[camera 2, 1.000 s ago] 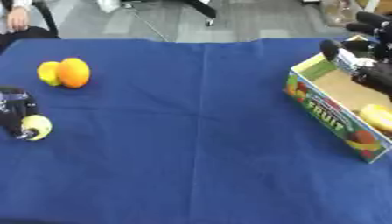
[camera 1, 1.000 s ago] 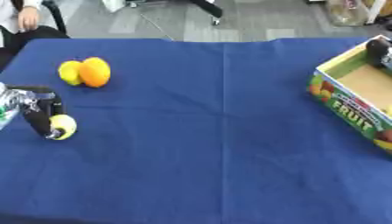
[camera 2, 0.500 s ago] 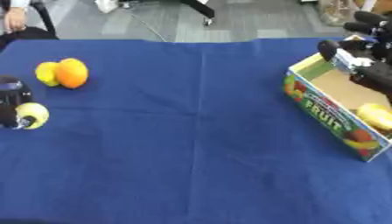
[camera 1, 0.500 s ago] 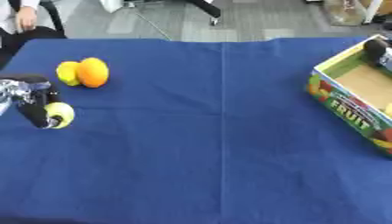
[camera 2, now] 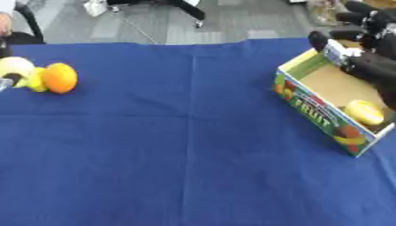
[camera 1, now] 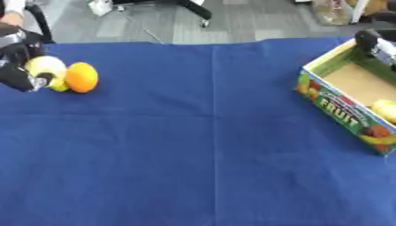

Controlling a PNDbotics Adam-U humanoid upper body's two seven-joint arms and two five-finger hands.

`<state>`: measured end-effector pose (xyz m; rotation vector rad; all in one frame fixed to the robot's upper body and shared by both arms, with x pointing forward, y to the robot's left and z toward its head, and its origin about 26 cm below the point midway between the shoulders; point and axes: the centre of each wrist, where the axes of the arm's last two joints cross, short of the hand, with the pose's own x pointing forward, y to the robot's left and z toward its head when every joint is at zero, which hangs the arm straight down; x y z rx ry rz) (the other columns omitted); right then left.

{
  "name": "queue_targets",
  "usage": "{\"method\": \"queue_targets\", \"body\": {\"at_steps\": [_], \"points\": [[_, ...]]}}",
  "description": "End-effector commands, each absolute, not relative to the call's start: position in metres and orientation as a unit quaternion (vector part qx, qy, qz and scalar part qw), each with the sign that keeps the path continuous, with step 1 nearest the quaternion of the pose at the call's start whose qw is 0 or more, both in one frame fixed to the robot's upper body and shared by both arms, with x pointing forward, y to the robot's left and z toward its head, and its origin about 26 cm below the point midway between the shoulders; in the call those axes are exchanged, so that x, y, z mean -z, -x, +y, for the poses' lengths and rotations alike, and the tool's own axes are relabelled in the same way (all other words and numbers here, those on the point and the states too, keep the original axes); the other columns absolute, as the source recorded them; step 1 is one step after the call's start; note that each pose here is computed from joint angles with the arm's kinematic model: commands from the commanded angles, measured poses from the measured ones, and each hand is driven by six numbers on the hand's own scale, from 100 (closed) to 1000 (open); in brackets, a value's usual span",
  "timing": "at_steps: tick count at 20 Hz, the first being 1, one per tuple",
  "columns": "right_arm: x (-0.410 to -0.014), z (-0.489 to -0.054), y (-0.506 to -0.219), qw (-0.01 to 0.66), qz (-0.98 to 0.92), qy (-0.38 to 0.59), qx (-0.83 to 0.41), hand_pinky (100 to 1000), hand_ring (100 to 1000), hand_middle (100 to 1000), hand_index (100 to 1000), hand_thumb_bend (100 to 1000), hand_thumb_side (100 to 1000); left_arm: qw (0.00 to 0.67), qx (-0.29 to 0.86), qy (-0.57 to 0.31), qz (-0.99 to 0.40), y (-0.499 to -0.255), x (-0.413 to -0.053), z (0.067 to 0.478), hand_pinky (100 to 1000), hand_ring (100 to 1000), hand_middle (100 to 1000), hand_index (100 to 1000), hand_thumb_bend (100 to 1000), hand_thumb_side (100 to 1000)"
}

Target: Pick up the objects with one hand, pass them to the other hand, and then place them into the box on the other side of the table.

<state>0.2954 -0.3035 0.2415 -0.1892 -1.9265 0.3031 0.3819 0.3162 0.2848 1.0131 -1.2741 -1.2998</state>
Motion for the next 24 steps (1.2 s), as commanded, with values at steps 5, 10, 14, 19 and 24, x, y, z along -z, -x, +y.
{"method": "queue_targets", "body": {"at_steps": [5, 10, 14, 19, 24], "points": [[-0.263, -0.305, -0.293, 0.527, -0.835, 0.077, -0.138, 713, 843, 899, 952, 489, 296, 0.428, 0.486, -0.439, -0.623, -0.351, -0.316, 0.285, 633, 498, 462, 488, 100, 100], [-0.281, -0.295, -0.295, 0.508, -0.845, 0.052, -0.159, 714, 844, 899, 952, 493, 293, 0.415, 0.418, -0.397, -0.704, -0.333, -0.322, 0.263, 623, 482, 449, 471, 100, 100], [-0.289, -0.291, -0.296, 0.499, -0.848, 0.042, -0.175, 714, 844, 897, 950, 494, 291, 0.404, 0.381, -0.379, -0.74, -0.318, -0.311, 0.241, 618, 473, 440, 460, 100, 100], [-0.294, -0.288, -0.296, 0.494, -0.847, 0.034, -0.193, 714, 844, 896, 949, 495, 291, 0.392, 0.338, -0.37, -0.772, -0.308, -0.294, 0.222, 611, 466, 433, 452, 100, 100], [-0.296, -0.284, -0.297, 0.492, -0.842, 0.028, -0.218, 715, 845, 894, 948, 502, 292, 0.372, 0.315, -0.376, -0.788, -0.312, -0.276, 0.206, 604, 465, 431, 450, 100, 100]]}}
